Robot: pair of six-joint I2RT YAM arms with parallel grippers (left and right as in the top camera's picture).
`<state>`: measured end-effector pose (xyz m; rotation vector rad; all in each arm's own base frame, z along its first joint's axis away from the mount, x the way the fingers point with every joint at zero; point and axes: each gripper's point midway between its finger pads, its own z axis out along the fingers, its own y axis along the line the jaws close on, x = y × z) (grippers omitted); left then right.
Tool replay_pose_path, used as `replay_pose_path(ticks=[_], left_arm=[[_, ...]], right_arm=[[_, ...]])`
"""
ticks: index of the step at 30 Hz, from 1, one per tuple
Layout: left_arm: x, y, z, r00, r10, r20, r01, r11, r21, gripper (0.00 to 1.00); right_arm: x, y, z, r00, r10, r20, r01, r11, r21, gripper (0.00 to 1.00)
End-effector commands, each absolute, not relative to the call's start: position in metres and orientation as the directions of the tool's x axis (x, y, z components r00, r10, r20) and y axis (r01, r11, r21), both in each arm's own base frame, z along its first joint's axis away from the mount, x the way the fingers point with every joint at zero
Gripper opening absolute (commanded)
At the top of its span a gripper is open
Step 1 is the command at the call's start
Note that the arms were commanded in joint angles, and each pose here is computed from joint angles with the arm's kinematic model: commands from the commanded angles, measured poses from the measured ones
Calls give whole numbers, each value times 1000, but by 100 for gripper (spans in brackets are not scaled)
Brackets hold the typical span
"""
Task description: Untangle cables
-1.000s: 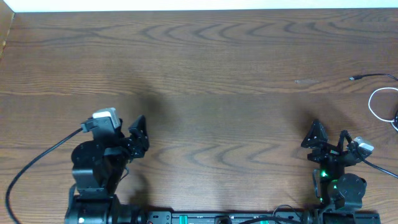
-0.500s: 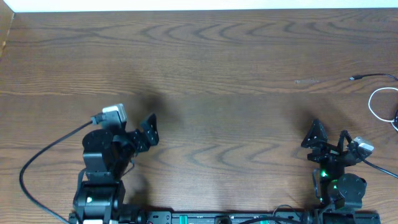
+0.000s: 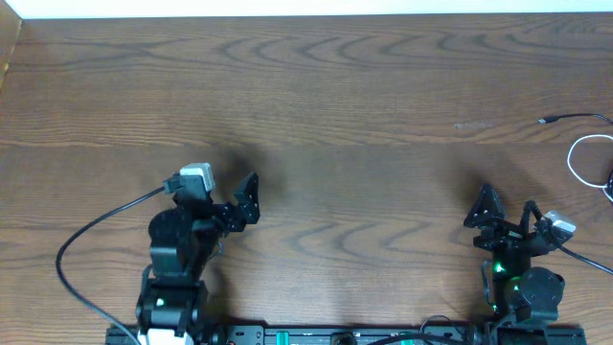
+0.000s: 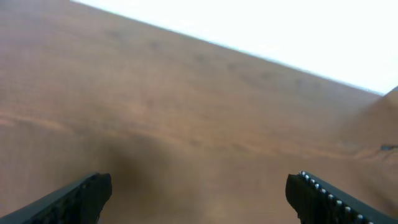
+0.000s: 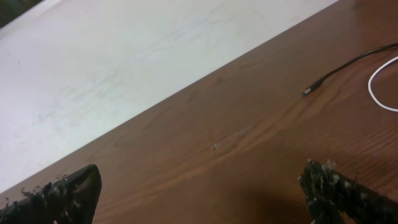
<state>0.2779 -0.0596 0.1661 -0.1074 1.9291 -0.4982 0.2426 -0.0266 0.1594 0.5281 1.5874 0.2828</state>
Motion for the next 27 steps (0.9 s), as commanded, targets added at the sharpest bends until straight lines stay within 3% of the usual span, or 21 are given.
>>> replay_pose_path(ticks=[1, 17, 22, 27], left_arm=[[274, -53, 179, -320, -288, -903, 161, 923, -351, 95], [252, -8, 193, 2, -318, -948, 22, 948, -317, 96], [249, 10, 188, 58, -316, -947, -57, 946, -319, 96], [247, 12, 181, 44, -219, -975, -78, 972, -222, 96]], right_arm=[[243, -27, 158, -15, 498, -867, 164, 856, 490, 99], [243, -27, 158, -14, 498, -867, 164, 856, 490, 99], [243, -27, 158, -15, 498, -867, 164, 856, 490, 99], [243, -27, 158, -15, 498, -867, 164, 856, 490, 99]])
